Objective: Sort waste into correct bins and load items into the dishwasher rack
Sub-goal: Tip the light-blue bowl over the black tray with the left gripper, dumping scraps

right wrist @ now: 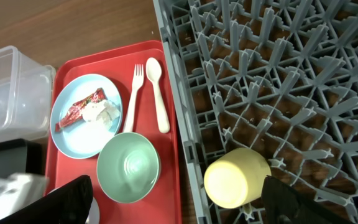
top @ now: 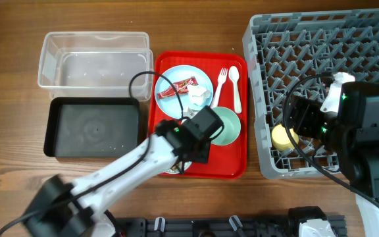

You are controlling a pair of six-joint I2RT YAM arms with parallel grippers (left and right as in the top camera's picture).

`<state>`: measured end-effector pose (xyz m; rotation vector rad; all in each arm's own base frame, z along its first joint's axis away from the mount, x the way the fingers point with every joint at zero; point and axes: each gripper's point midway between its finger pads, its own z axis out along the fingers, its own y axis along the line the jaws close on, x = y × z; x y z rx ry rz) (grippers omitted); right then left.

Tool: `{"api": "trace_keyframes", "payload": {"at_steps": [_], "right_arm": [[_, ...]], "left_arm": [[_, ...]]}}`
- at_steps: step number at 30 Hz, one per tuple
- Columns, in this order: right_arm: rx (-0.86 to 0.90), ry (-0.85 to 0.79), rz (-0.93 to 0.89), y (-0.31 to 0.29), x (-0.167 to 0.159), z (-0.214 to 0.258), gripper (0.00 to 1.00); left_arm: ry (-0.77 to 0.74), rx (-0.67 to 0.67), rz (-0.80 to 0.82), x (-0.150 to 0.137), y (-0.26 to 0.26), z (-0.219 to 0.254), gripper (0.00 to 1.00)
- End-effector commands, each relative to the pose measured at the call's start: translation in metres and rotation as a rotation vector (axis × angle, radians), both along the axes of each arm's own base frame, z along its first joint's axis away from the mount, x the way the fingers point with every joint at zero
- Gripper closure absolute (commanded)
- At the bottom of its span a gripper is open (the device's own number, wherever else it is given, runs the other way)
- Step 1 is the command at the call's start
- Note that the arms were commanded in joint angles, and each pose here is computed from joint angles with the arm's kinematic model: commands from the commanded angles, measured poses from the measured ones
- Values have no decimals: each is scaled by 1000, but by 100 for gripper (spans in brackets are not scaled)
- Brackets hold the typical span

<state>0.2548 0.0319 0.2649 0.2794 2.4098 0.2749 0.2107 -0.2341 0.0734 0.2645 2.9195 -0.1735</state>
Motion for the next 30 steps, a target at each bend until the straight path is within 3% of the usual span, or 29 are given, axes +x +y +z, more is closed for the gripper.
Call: {"api": "trace_keyframes", "payload": {"at_steps": [1,4,7,12,15,20,23,30], "right_arm": [[-2,-4,23,2,-1,2,11],[-2,0,23,2,-2,2,11],[-2,0,23,2,-2,2,12],[-2,0,24,2,-2,2,12],[-1,-1,23,2,-1,2,11],[0,2,22,2,-2,1,11],[-1,3,22,2,-2,1,11],[-1,7,22,2,-3,1,11]], "left_arm": [[27,117,30,5,8,-41,53],[39,133,25,6,6,-54,66],[31,125,22,8,4,-54,95],[31,125,12,9,10,-27,96],[43,-101,-17,14,0,38,96],[135,-446,129,50,55,81,96],[164,-706,220,81,107,91,96],[208,-1146,373,103,173,76,96]]}}
